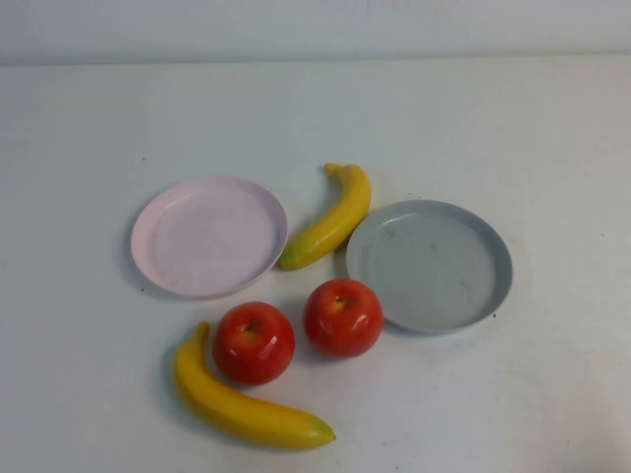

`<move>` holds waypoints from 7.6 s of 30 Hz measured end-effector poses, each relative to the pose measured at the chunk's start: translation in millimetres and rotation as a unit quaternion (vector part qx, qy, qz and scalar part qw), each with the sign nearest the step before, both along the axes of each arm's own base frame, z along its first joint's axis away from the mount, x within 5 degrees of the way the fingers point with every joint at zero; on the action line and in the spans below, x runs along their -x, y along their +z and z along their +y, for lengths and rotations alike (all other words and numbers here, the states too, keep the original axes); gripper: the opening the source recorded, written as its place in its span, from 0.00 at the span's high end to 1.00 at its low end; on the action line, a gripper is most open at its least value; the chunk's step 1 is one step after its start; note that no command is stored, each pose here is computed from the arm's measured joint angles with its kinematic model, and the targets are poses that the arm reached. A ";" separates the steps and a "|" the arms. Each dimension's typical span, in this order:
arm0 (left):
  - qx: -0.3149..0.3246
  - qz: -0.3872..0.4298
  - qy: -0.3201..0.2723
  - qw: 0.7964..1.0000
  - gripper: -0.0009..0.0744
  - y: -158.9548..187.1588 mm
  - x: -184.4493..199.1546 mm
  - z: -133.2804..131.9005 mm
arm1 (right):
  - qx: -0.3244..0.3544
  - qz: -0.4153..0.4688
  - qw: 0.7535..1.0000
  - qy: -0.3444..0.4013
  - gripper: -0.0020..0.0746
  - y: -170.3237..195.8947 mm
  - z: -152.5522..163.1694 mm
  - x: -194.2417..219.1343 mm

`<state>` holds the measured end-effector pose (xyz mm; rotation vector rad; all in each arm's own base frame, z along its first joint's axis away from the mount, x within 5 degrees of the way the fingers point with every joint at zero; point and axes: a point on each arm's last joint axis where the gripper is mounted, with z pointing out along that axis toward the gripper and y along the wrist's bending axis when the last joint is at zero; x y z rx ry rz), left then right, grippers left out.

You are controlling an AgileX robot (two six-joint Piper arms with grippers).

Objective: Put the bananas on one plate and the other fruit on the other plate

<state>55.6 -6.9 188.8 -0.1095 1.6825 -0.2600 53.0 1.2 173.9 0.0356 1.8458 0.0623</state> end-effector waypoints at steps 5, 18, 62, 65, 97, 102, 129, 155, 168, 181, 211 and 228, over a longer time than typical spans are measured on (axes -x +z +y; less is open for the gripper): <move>0.074 -0.057 0.011 0.996 0.99 11.7 -0.7 1.3 | 0.000 0.000 1.000 0.000 0.99 0.0 0.0 0.0; 0.146 -0.039 0.009 0.988 0.99 17.3 0.7 0.3 | 0.000 0.000 1.000 0.000 0.99 0.0 0.0 0.0; -0.169 0.175 -0.445 0.862 0.95 72.0 -103.2 -112.2 | 0.000 0.000 1.000 0.000 0.99 0.0 0.0 0.0; -0.196 0.156 -0.431 0.867 0.80 71.6 -108.2 -110.8 | 0.000 0.000 1.000 0.000 0.99 0.0 0.0 0.0; -0.293 0.166 -0.411 0.847 0.10 16.0 -158.4 -122.3 | 0.000 0.000 1.000 0.000 0.99 0.0 0.0 0.0; -0.289 0.172 -0.408 0.849 0.10 13.2 -166.9 -125.8 | 0.000 0.000 1.000 0.000 0.99 0.0 0.0 0.0; -0.253 0.223 -0.402 0.851 0.21 -10.2 -181.9 -133.1 | 0.000 0.000 1.000 0.000 0.99 0.0 0.0 0.0; -0.257 0.176 -0.169 0.935 0.21 49.2 -263.1 -124.2 | 0.000 0.000 1.000 0.000 0.99 0.0 0.0 0.0; -0.195 0.225 -0.150 0.943 0.21 19.6 -297.1 -91.0 | 0.000 0.000 1.000 0.000 0.99 0.0 0.0 0.0; -0.199 0.252 -0.149 0.935 0.10 -1.4 -304.7 -90.3 | 0.000 0.000 1.000 0.000 0.99 0.0 0.0 0.0; -0.031 0.243 -0.160 0.956 0.10 29.6 -289.9 -99.5 | 0.000 0.000 1.000 0.000 0.99 0.0 0.0 0.0; -0.117 0.171 -0.233 0.950 0.10 63.3 -275.0 -102.6 | 0.000 0.000 1.000 0.000 0.99 0.0 0.0 0.0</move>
